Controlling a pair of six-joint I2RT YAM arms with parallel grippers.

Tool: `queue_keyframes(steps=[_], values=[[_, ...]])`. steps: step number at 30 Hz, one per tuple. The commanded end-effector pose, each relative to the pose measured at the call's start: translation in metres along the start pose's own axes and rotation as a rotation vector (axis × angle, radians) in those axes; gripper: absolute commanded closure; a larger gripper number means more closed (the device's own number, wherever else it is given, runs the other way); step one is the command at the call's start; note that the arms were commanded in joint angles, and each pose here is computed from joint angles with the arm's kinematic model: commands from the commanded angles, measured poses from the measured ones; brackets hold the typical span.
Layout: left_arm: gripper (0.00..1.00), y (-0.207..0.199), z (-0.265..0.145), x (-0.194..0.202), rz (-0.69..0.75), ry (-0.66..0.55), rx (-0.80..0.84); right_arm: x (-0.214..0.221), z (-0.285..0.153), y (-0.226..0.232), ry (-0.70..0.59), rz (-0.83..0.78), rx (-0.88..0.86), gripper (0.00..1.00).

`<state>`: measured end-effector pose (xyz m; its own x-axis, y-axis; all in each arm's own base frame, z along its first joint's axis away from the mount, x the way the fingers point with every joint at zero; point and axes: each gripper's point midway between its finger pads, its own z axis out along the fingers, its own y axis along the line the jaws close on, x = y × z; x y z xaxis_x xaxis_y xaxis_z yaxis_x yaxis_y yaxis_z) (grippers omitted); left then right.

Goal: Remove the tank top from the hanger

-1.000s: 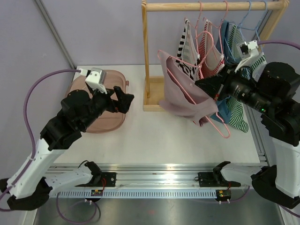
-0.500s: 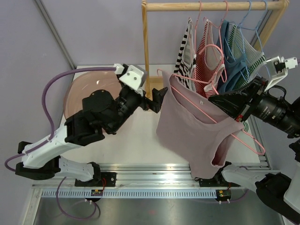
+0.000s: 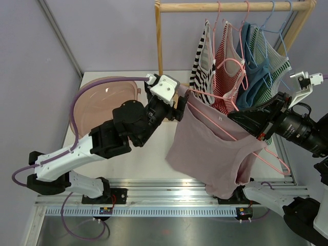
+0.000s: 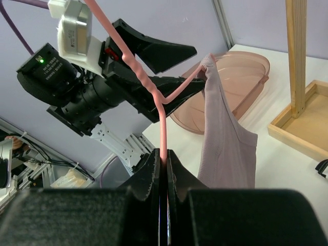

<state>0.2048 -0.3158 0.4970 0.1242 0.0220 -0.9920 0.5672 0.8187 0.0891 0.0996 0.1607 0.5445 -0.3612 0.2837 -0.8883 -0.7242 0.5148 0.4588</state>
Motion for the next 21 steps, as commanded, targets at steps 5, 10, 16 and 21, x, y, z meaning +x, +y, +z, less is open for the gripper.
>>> queue_keyframes(steps=[5,10,16,21], values=[[0.45,0.019,0.016,0.009,-0.06,-0.007,-0.078,-0.022,-0.002,0.011,-0.111,-0.043,-0.048,1.0],[0.85,0.039,0.015,0.017,-0.091,0.006,-0.135,-0.014,0.003,-0.003,-0.103,-0.049,-0.001,1.0],[1.0,0.092,0.009,0.034,-0.184,0.045,-0.348,0.027,0.01,-0.013,0.0,-0.096,-0.059,1.0],[1.0,0.145,0.001,0.058,-0.309,0.087,-0.527,0.049,0.007,-0.008,0.024,-0.132,-0.143,1.0]])
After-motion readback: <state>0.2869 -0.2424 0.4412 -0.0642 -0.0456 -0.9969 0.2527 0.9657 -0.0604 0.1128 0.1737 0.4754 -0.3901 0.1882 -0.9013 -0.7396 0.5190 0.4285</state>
